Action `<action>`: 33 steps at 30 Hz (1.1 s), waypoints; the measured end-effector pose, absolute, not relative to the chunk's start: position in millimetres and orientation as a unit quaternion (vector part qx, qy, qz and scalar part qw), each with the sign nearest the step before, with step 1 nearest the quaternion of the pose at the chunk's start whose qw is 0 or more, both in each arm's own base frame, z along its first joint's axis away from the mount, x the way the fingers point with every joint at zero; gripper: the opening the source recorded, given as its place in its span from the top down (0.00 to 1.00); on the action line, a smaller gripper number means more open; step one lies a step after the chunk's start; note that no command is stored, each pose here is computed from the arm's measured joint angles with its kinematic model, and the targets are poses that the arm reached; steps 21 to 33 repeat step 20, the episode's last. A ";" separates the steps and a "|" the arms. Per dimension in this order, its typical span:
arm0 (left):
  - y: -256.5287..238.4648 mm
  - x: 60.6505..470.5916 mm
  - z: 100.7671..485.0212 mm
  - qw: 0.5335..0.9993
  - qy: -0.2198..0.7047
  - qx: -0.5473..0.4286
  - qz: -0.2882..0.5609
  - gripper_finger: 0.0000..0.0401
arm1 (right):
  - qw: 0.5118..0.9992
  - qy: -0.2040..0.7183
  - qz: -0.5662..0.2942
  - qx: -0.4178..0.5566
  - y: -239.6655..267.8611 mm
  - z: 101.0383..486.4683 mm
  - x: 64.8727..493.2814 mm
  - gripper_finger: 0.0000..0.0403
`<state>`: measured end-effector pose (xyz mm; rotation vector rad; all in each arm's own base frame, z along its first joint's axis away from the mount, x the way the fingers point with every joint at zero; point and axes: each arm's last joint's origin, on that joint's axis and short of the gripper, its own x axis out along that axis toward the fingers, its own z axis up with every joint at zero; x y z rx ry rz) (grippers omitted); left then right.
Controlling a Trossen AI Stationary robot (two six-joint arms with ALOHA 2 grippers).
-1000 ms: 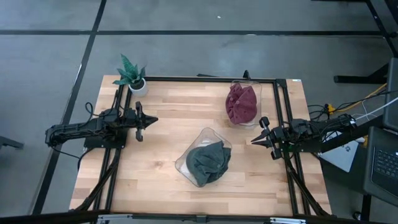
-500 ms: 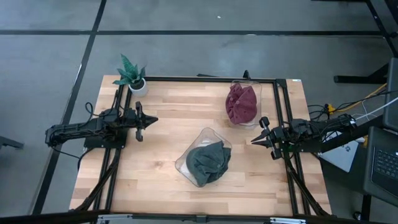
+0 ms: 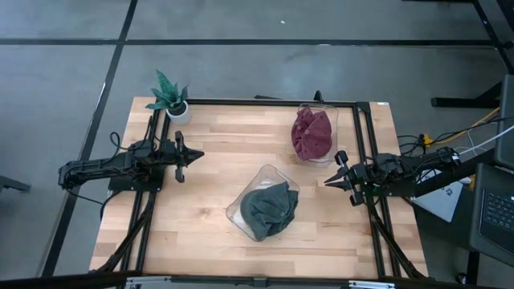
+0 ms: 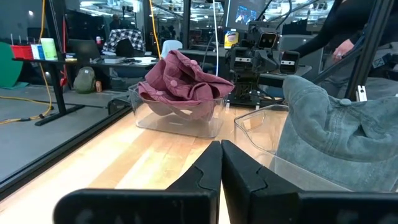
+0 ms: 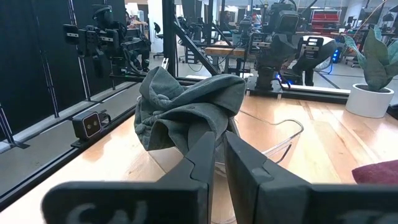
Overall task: Pick & Place hat
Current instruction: Return to Home Position
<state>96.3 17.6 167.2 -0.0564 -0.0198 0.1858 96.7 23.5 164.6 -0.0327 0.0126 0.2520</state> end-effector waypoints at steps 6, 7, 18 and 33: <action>17.6 96.3 167.3 0.995 -0.010 -0.028 0.093 0.98 | 0.992 0.006 0.126 -0.017 23.5 164.6 96.7 0.91; 17.6 96.3 167.2 0.995 -0.010 -0.028 0.093 0.98 | 0.992 0.006 0.126 -0.017 23.5 164.6 96.7 0.91; 17.6 96.3 167.3 0.995 -0.010 -0.028 0.093 0.98 | 0.992 0.006 0.126 -0.017 23.4 164.6 96.8 0.91; 17.6 96.3 167.2 0.995 -0.010 -0.028 0.093 0.98 | 0.992 0.006 0.126 -0.016 23.4 164.6 96.7 0.91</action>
